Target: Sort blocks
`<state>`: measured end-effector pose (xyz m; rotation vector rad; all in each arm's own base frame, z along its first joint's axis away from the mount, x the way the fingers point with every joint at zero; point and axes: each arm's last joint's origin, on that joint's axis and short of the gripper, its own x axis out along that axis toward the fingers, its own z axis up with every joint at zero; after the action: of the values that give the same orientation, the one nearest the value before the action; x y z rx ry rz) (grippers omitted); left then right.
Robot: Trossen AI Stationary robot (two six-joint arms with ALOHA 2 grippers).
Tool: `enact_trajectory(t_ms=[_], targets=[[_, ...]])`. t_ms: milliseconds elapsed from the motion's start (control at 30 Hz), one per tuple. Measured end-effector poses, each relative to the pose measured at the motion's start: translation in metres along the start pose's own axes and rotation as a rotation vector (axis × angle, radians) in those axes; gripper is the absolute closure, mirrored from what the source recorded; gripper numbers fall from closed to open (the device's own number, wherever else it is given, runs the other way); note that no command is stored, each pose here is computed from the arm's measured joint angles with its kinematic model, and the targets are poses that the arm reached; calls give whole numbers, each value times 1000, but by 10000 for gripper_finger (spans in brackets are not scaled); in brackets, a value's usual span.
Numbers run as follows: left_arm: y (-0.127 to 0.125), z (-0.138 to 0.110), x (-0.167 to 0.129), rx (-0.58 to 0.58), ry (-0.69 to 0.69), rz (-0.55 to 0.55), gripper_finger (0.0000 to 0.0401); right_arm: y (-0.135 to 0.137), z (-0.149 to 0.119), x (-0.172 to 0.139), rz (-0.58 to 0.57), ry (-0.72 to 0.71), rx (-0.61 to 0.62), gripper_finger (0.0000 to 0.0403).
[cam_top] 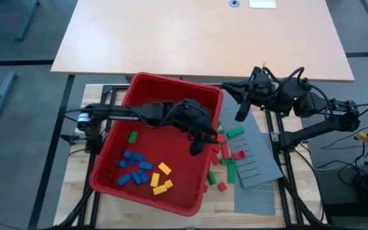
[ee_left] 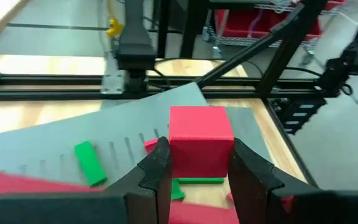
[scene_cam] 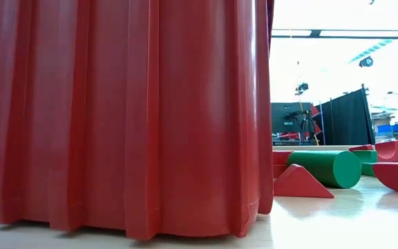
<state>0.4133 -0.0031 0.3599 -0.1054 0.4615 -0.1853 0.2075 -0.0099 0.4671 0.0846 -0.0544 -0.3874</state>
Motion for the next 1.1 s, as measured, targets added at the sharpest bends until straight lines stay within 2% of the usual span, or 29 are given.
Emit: enact_trajectory(t_ms=[167,333,433,800,933,1100], targets=[[3,-5,27,-10,36,-68,297,-1,2,-4,1,-9,4,403],[6,-12,42,-25,68,-71,297,-2,2,-5,1,-6,1,403],[5,-14,44,-27,79,-71,293,-2,2,-5,1,-4,-1,403],[6,-14,44,-28,80,-66,204,-2,0,-5,0,15,-7,403],[6,-15,44,-29,83,-64,192,-2,0,-5,-1,17,-7,403],[7,-13,42,-29,98,-58,195,-2,0,-5,0,18,-7,403]])
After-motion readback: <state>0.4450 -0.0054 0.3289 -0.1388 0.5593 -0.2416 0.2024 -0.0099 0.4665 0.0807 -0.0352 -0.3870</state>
